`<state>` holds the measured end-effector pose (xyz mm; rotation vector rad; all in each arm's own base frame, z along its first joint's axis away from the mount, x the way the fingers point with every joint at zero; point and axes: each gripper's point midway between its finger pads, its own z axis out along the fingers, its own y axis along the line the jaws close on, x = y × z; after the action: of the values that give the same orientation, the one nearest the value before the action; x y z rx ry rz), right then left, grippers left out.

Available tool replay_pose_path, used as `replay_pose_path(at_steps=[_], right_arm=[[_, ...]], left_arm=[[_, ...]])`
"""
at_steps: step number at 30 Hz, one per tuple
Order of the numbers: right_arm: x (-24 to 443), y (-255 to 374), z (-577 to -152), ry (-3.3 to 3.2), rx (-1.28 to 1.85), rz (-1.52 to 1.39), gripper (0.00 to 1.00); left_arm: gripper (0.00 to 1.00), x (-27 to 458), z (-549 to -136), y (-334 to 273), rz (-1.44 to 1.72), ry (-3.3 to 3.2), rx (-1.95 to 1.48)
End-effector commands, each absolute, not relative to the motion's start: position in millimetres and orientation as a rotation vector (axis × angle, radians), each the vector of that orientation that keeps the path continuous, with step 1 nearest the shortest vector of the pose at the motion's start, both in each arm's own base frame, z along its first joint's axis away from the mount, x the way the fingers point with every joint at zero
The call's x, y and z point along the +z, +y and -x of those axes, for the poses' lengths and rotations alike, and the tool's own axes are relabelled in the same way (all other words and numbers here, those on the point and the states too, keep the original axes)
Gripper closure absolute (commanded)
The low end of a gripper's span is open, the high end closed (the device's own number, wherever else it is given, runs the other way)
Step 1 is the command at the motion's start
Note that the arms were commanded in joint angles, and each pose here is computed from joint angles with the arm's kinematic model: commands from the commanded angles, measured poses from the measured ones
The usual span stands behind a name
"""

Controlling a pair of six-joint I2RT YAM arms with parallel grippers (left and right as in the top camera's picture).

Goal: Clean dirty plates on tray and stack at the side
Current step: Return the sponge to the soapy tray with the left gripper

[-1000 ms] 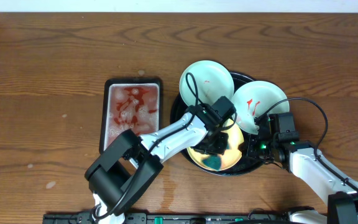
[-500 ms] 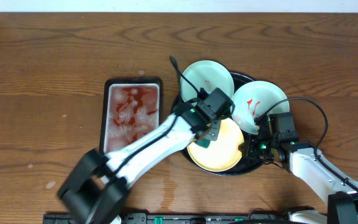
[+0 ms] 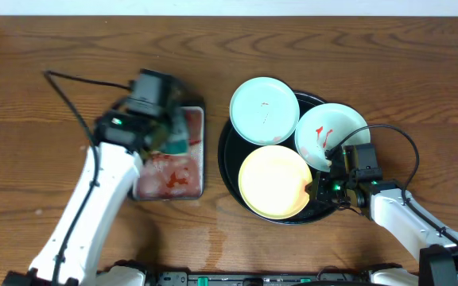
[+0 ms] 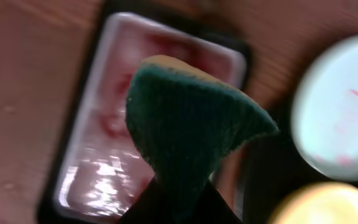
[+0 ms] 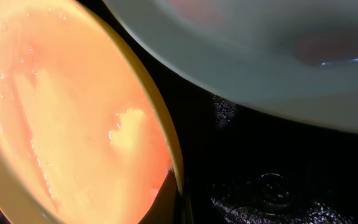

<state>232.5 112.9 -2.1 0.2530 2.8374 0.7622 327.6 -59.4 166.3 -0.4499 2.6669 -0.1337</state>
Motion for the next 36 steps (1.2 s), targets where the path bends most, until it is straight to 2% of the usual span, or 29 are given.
replay_pose_path(at_steps=[1,5,10,11,12,13,16,18,19,21,27,28,36], right_arm=[[-13.5,106.9,-220.3,2.889,0.711,-0.231,0.99],[-13.4,106.9,-220.2,2.89,0.712,-0.231,0.99],[-12.4,109.2,-219.3,2.89,0.734,-0.229,0.99],[-12.5,109.2,-219.3,2.89,0.734,-0.229,0.99],[-12.5,109.2,-219.3,2.89,0.734,-0.229,0.99],[-12.5,109.1,-219.4,2.89,0.733,-0.228,0.97],[-12.0,109.3,-221.1,2.882,0.734,-0.226,0.81],[-10.8,110.0,-224.2,2.868,0.738,-0.22,0.81],[-8.5,111.6,-225.8,2.861,0.752,-0.216,0.85],[-0.8,115.3,-230.4,2.842,0.784,-0.206,0.99],[38.9,112.3,-249.2,2.8,0.73,-0.182,0.99],[45.5,110.1,-251.6,2.796,0.706,-0.174,0.99],[80.6,90.7,-261.1,2.794,0.515,-0.143,0.99]], left_arm=[[0.84,125.1,-322.4,-33.3,0.481,2.78,-0.036],[0.85,74.4,-318.5,-33.5,0.507,2.923,-0.027],[0.85,48.4,-321.9,-39.2,0.483,2.989,-0.055],[0.83,47.8,-322.6,-38.3,0.49,2.987,-0.057],[0.73,48.1,-323.1,-37.2,0.495,2.984,-0.058],[0.64,50.6,-323.5,-36.6,0.498,2.979,-0.061],[0.44,65.1,-322.6,-38.0,0.497,2.962,-0.089],[0.39,79.2,-322.0,-40.0,0.492,2.937,-0.117],[0.36,86.2,-321.9,-41.0,0.487,2.919,-0.133],[0.33,103.2,-319.6,-41.6,0.478,2.878,-0.156],[0.26,153.1,-309.8,-40.4,0.451,2.738,-0.203],[0.17,157.8,-309.2,-40.4,0.447,2.722,-0.208],[0.16,168.1,-307.5,-40.2,0.441,2.688,-0.219]])
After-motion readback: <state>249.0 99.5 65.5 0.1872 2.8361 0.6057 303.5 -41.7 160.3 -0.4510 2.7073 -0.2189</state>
